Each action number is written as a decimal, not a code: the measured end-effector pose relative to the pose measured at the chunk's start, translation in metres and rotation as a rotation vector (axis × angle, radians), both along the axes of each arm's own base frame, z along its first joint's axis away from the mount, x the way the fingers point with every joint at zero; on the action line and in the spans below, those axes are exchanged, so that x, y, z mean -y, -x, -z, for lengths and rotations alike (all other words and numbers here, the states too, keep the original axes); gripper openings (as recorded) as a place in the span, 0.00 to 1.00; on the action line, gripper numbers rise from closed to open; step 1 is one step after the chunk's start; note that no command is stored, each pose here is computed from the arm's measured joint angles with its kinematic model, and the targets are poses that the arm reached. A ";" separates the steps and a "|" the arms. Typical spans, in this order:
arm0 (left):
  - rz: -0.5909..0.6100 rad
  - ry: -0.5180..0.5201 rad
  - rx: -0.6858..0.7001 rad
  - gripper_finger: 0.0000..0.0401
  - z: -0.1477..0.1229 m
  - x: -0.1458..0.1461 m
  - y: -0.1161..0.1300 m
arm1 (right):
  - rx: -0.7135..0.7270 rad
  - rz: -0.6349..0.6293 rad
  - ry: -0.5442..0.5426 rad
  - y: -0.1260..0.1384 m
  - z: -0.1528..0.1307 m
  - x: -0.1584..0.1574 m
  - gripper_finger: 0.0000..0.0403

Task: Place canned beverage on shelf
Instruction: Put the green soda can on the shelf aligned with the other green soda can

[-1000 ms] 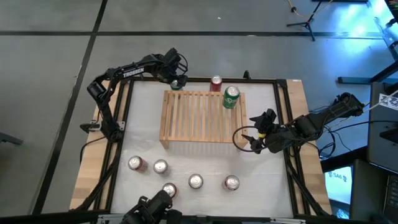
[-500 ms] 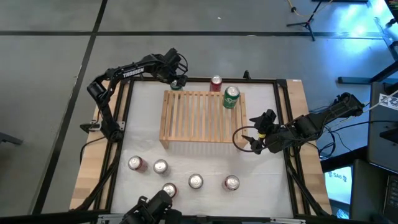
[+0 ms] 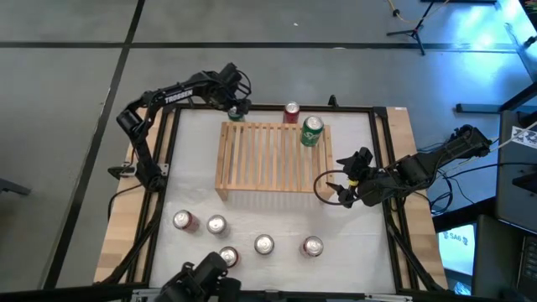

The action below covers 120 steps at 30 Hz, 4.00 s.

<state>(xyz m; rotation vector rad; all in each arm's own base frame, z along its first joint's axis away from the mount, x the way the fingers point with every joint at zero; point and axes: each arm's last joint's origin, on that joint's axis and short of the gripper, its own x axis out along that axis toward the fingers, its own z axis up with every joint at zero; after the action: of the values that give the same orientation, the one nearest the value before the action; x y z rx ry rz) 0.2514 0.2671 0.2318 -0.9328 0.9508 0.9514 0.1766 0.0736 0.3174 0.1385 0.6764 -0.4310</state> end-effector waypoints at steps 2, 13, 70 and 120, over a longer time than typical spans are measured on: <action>-0.007 0.008 -0.007 0.69 0.000 -0.001 0.003 | 0.000 0.000 0.000 0.000 0.000 0.000 0.95; -0.041 0.017 -0.022 0.69 -0.008 -0.003 0.018 | 0.000 0.000 0.000 0.000 0.000 0.000 0.95; -0.064 -0.128 0.087 0.69 -0.113 0.060 0.084 | -0.005 -0.007 -0.007 0.000 0.000 0.000 0.95; 0.044 -0.064 0.445 0.69 -0.168 0.143 0.110 | 0.034 -0.024 -0.011 -0.003 -0.003 -0.002 0.95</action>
<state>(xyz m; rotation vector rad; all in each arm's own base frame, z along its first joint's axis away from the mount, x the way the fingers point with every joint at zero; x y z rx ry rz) 0.1415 0.1246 0.4003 -1.0107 0.5573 0.6921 0.1800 0.0758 0.3201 0.1478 0.6468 -0.4008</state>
